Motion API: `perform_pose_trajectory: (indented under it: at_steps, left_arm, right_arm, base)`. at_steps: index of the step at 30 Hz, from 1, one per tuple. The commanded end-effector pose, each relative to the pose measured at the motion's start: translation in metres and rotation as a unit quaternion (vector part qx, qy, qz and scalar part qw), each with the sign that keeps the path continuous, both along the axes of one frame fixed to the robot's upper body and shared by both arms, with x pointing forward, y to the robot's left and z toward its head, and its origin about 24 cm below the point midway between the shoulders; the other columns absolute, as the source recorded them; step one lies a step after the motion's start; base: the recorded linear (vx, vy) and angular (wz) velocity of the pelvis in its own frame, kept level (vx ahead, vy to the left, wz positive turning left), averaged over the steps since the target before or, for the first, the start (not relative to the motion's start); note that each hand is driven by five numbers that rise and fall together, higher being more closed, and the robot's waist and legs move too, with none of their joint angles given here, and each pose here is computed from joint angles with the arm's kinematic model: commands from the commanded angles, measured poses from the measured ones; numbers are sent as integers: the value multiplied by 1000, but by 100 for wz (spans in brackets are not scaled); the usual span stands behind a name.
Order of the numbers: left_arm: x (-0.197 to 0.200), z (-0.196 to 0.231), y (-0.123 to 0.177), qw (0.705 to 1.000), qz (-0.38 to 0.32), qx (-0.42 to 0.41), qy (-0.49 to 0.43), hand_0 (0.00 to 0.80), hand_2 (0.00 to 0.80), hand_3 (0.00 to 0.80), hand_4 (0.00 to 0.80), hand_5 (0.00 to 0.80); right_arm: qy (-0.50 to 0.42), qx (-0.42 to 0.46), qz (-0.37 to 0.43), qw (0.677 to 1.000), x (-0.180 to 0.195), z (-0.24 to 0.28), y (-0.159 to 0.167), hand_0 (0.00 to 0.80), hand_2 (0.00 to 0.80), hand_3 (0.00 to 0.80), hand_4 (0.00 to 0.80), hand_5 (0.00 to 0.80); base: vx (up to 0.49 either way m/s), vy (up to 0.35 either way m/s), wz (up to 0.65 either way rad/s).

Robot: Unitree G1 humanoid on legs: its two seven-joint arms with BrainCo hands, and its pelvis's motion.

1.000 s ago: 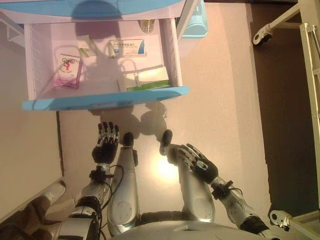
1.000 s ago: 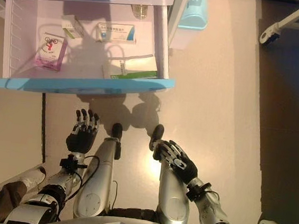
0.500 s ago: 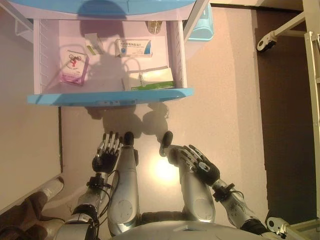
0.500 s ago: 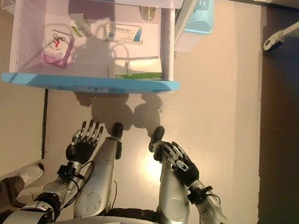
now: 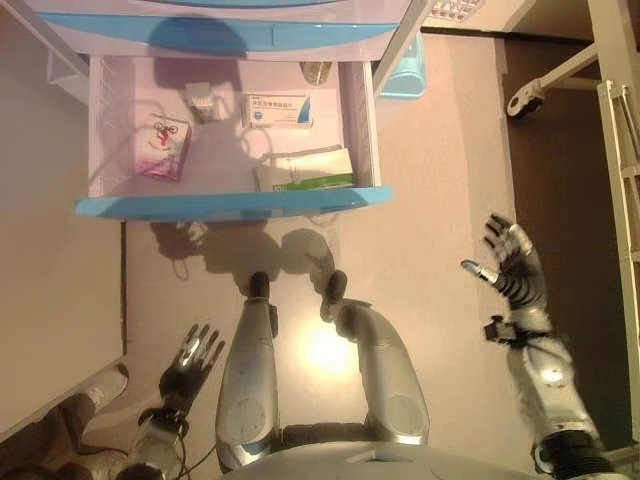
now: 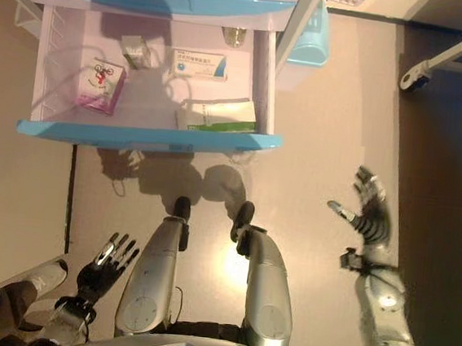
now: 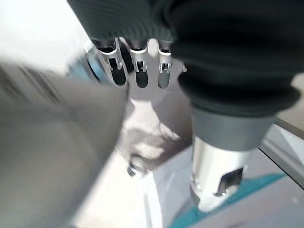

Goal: Open the drawer and pick up the medicine

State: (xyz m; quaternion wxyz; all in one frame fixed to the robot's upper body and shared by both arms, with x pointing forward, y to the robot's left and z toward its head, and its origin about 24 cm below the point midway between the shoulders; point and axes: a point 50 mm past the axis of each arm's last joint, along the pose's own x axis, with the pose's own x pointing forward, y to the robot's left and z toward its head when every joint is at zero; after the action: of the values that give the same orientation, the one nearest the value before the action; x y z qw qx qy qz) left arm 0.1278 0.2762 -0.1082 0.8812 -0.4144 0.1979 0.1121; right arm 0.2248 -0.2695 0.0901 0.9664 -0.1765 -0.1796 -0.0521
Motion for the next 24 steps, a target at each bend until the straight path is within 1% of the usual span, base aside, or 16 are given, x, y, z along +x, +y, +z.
perform_pose_trajectory:
  at_steps: [1, 3, 5, 7, 11, 18, 22, 24]
  left_arm:
    - [-20, -2, 14, 998, -1, 49, 39, 0, 0, 0, 0, 0]
    - [-26, -3, 18, 996, -8, 68, 49, 0, 0, 0, 0, 0]
    - [-30, -4, 19, 993, -26, 94, 67, 0, 0, 0, 0, 0]
    - [-30, -4, 20, 991, -36, 103, 73, 0, 0, 0, 0, 0]
    - [-25, -2, 20, 989, -52, 115, 75, 0, 0, 0, 0, 0]
    - [-15, 4, 18, 985, -77, 136, 67, 0, 0, 0, 0, 0]
    - [-10, 8, 19, 984, -84, 142, 60, 0, 0, 0, 0, 0]
    - [-6, 10, 17, 985, -84, 142, 55, 0, 0, 0, 0, 0]
  right_arm:
    - [-105, -176, -5, 979, 9, 66, 0, 0, 0, 0, 0, 0]
    - [-136, -238, 5, 962, 14, 94, 7, 0, 0, 0, 0, 0]
    - [-169, -307, 25, 936, 19, 131, 17, 0, 0, 0, 0, 0]
    - [-191, -348, 40, 917, 22, 159, 28, 0, 0, 0, 0, 0]
    - [-211, -400, 74, 889, 32, 199, 50, 0, 0, 0, 0, 0]
    - [-209, -447, 125, 861, 50, 220, 84, 0, 0, 0, 0, 0]
    - [-186, -456, 147, 858, 63, 218, 96, 0, 0, 0, 0, 0]
    - [-163, -458, 157, 859, 77, 214, 101, 0, 0, 0, 0, 0]
  base:
    - [25, 35, -3]
    - [28, 32, -4]
    - [13, 14, -2]
    - [0, 0, 0]
    - [6, 6, 2]
    - [33, 13, 9]
    - [28, 19, 17]
    - [40, 27, 19]
